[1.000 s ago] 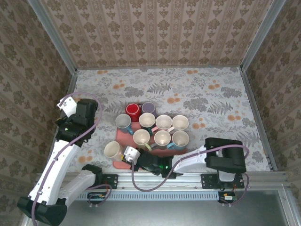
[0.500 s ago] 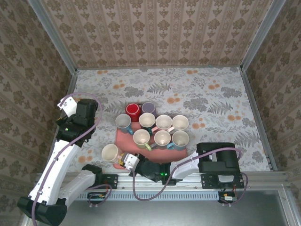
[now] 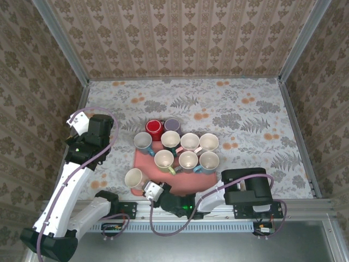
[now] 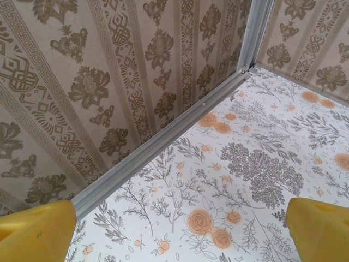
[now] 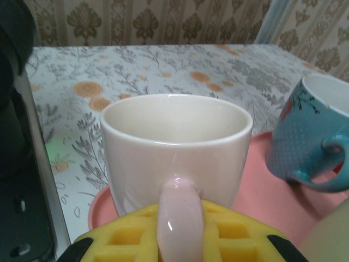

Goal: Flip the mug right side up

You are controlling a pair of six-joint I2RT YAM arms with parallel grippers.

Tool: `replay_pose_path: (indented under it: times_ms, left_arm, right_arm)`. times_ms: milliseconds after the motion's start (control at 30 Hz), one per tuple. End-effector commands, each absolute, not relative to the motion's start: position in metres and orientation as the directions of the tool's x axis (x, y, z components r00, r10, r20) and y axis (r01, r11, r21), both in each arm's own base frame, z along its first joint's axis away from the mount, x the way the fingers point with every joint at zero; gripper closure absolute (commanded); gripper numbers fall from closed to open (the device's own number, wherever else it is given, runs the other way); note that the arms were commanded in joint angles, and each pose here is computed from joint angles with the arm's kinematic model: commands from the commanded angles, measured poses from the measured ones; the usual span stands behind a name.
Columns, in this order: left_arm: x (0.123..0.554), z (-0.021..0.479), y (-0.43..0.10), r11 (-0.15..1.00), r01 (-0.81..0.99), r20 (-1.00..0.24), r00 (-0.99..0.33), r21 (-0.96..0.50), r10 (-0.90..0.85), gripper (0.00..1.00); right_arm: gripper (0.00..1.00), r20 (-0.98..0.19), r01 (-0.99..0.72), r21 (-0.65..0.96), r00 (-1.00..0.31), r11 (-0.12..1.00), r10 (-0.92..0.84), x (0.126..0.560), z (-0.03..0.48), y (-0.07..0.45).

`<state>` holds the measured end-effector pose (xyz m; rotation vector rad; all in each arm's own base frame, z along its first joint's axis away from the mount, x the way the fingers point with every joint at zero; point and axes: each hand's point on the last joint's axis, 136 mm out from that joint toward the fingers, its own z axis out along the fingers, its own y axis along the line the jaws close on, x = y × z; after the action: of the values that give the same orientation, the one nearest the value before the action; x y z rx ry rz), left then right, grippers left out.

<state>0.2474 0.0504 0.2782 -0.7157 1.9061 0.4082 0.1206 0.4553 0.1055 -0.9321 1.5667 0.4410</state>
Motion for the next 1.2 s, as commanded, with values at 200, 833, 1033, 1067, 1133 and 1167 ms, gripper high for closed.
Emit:
replay_pose_path:
  times_ms: [200, 833, 1033, 1067, 1133, 1167]
  left_arm:
    - [0.249, 0.278, 0.049, 0.771, -0.635, -0.908, -0.296, -0.045, -0.297, 0.0]
    - [0.251, 0.278, 0.049, 0.769, -0.638, -0.91, -0.295, -0.041, -0.293, 0.0]
    - [0.25, 0.278, 0.049, 0.768, -0.639, -0.911, -0.29, -0.043, -0.292, 0.0]
    - [0.25, 0.278, 0.049, 0.768, -0.639, -0.911, -0.291, -0.042, -0.292, 0.0]
    - [0.25, 0.278, 0.05, 0.767, -0.64, -0.911, -0.291, -0.042, -0.293, 0.0]
    - [0.25, 0.278, 0.05, 0.768, -0.639, -0.911, -0.291, -0.043, -0.293, 0.0]
  right_arm:
    - [0.95, -0.965, -0.689, -0.145, -0.058, 0.71, -0.254, 0.14, 0.108, 0.45]
    - [0.64, -0.945, -0.754, -0.165, -0.064, 0.636, -0.321, 0.132, 0.08, 0.453]
    - [0.69, -0.944, -0.751, -0.167, -0.067, 0.639, -0.324, 0.133, 0.079, 0.452]
    - [0.73, -0.944, -0.745, -0.167, -0.068, 0.646, -0.323, 0.135, 0.079, 0.452]
    - [0.77, -0.945, -0.734, -0.165, -0.074, 0.659, -0.319, 0.138, 0.079, 0.452]
    - [0.79, -0.946, -0.727, -0.162, -0.078, 0.667, -0.316, 0.14, 0.079, 0.452]
